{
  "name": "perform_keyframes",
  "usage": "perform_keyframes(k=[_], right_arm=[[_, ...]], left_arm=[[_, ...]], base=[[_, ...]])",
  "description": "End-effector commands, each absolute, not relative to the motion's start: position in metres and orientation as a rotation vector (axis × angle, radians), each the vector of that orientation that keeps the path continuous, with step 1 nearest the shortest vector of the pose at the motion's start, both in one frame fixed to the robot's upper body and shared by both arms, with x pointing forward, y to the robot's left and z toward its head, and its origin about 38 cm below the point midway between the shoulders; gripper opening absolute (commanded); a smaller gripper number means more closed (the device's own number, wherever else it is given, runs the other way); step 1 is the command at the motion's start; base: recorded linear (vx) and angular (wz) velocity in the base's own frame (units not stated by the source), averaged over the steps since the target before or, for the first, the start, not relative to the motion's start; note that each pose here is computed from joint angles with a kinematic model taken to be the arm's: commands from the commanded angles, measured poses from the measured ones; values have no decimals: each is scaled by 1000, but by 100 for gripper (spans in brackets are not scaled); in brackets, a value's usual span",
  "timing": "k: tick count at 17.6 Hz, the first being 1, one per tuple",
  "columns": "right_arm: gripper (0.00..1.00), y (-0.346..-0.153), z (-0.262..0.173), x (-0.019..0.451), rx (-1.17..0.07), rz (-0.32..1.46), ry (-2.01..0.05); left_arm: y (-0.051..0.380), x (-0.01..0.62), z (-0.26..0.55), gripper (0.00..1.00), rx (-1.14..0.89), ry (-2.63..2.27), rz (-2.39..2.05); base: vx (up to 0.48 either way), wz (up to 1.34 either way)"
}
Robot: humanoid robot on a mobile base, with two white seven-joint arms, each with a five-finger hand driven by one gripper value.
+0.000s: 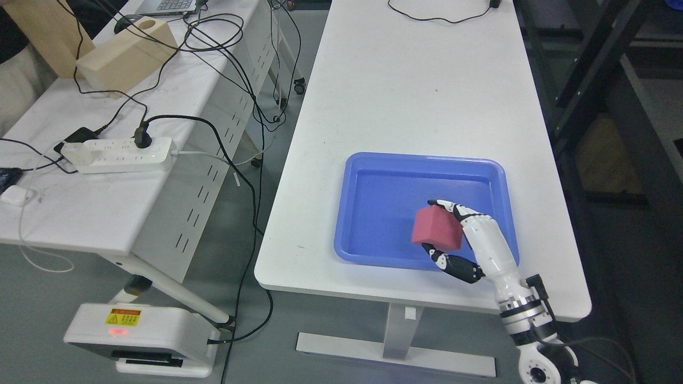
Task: Pick pink block from left shelf to tray
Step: 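Lower the pink cube into the blue tray with the right hand, then open the right hand and release the cube in the blue tray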
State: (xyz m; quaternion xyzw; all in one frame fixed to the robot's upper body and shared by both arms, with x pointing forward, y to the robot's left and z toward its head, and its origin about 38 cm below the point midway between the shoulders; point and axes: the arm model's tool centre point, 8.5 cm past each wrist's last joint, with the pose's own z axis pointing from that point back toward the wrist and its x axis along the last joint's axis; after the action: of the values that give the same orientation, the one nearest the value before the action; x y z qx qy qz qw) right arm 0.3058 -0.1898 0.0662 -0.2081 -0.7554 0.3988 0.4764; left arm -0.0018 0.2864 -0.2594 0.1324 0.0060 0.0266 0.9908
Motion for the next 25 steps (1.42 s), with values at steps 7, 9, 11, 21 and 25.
perform_keyframes(k=[7,9,11,21,25], right_arm=[[57,-175,46,306,-505,1066,-1665],[67,-180,47,306,-484,1008,-1667],[76,-185,48,308,-465,946,-1660],[96,-241,67,323,-123,378,-1743],[98,-265,73,324,-85,211,-1774]], left_arm=[[297,23,-258,100,281,-35,56],[297,23,-258,100,281,-35,56],[297,23,-258,100,281,-35,56],[297,23,-258,100,281,-35,56],[297,23,-258,100,281,-35,56]], base=[[112,-7],[85,0],[72,0],[27,0],[0,0]])
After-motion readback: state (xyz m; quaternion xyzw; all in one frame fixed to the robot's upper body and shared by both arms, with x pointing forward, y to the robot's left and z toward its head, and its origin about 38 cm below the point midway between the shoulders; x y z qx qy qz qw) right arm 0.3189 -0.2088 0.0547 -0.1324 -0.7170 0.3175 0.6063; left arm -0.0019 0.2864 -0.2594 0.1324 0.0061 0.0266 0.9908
